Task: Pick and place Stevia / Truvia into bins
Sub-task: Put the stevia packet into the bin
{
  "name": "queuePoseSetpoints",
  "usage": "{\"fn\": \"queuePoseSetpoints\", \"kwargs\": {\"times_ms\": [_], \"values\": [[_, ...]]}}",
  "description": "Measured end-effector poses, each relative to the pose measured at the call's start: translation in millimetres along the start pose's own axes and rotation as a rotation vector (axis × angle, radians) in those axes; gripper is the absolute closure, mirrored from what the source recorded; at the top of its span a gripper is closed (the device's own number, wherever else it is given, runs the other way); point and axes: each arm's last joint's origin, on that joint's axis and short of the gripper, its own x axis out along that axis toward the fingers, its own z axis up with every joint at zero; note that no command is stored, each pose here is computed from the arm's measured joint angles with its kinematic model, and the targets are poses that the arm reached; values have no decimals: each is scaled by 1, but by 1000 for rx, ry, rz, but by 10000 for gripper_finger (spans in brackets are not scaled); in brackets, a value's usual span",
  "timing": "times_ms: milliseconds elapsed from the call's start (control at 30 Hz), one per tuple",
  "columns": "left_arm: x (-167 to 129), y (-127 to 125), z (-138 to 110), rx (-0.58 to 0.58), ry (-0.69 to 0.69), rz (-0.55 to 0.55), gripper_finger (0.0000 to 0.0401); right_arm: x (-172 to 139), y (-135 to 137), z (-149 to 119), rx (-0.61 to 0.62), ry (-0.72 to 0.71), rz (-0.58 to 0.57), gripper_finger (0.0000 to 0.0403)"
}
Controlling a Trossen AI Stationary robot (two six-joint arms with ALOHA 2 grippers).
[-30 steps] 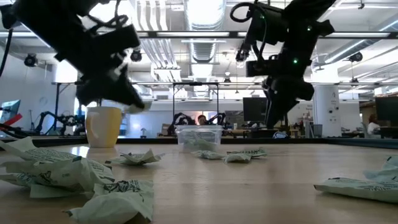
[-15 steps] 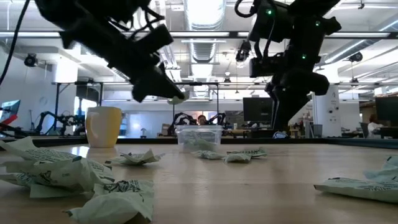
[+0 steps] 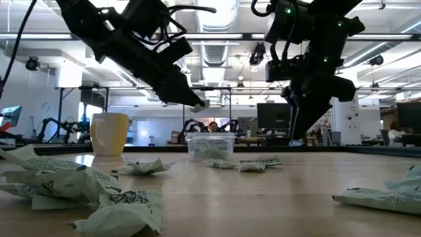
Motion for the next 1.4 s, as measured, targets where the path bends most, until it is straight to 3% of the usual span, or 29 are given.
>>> {"fn": "queuePoseSetpoints", "kwargs": {"times_ms": [300, 433, 700, 967, 1400], "values": [[9, -4, -5, 4, 27, -18, 282, 0, 0, 0, 3, -4, 1, 328], [3, -4, -1, -4, 7, -21, 257, 6, 3, -2, 25, -47, 19, 333], [-24, -13, 8, 5, 19, -89, 252, 17, 16, -1, -86, -235, 385, 330], [-53, -24, 5, -28, 117, -163, 252, 29, 20, 6, -100, -313, 394, 315], [-72, -31, -6, -67, 234, -202, 252, 49, 22, 4, -82, -264, 384, 270]]}}
